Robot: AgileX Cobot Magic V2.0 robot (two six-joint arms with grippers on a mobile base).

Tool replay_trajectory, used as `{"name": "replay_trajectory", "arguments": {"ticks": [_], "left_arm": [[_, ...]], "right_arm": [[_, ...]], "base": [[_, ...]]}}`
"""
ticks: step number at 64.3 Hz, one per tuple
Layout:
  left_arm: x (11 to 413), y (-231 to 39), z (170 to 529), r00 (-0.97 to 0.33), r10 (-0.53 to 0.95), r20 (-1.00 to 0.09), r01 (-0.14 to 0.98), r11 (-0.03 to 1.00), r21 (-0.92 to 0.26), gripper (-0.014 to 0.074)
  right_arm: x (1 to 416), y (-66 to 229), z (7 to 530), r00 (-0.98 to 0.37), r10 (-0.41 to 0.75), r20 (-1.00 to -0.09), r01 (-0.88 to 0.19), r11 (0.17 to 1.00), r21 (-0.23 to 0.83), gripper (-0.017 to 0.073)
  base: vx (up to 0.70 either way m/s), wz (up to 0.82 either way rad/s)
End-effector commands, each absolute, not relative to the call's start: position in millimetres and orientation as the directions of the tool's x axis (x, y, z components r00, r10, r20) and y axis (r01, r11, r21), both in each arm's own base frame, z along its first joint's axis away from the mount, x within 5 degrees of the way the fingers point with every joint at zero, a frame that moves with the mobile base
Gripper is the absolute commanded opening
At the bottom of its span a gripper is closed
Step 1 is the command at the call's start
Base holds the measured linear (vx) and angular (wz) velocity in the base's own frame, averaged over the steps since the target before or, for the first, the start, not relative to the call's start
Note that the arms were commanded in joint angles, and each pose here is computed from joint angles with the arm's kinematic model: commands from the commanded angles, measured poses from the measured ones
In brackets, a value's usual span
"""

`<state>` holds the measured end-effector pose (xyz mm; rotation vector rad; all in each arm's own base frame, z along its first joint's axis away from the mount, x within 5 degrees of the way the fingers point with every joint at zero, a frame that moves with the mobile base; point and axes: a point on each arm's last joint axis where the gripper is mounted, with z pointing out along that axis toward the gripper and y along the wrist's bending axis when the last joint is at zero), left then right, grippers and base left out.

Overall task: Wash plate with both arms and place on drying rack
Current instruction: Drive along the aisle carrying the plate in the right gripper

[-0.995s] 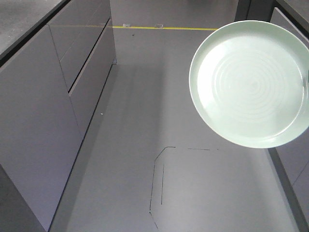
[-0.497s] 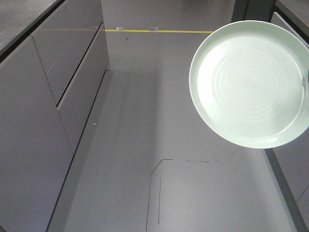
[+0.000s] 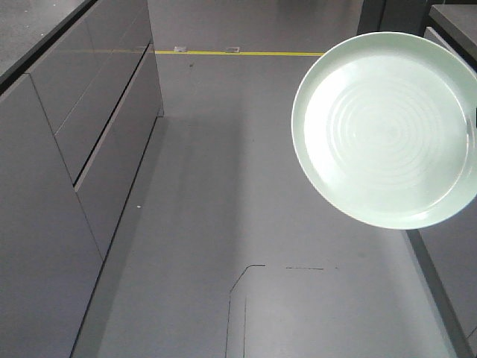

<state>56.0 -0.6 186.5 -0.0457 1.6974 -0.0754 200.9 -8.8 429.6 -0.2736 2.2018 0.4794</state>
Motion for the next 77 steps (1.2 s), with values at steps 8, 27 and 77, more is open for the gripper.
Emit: {"name": "replay_trajectory", "arguments": {"ticks": [8,27,77], "left_arm": [[56.3,-1.7,188.0,-0.059,-0.084,-0.995,0.033,0.996,-0.086,-0.0006],[56.3,-1.7,188.0,-0.059,-0.084,-0.995,0.033,0.996,-0.086,-0.0006],[56.3,-1.7,188.0,-0.059,-0.084,-0.995,0.033,0.996,-0.086,-0.0006]], "right_arm": [[197.6,-6.6,443.7,-0.552,-0.002,-0.834,-0.361,0.902,0.237,-0.0006],[197.6,-6.6,443.7,-0.552,-0.002,-0.834,-0.361,0.902,0.237,-0.0006],[197.6,-6.6,443.7,-0.552,-0.002,-0.834,-0.361,0.902,0.237,-0.0006]], "base": [[0.2,-0.04],[0.19,-0.03],[0.19,-0.04]]}}
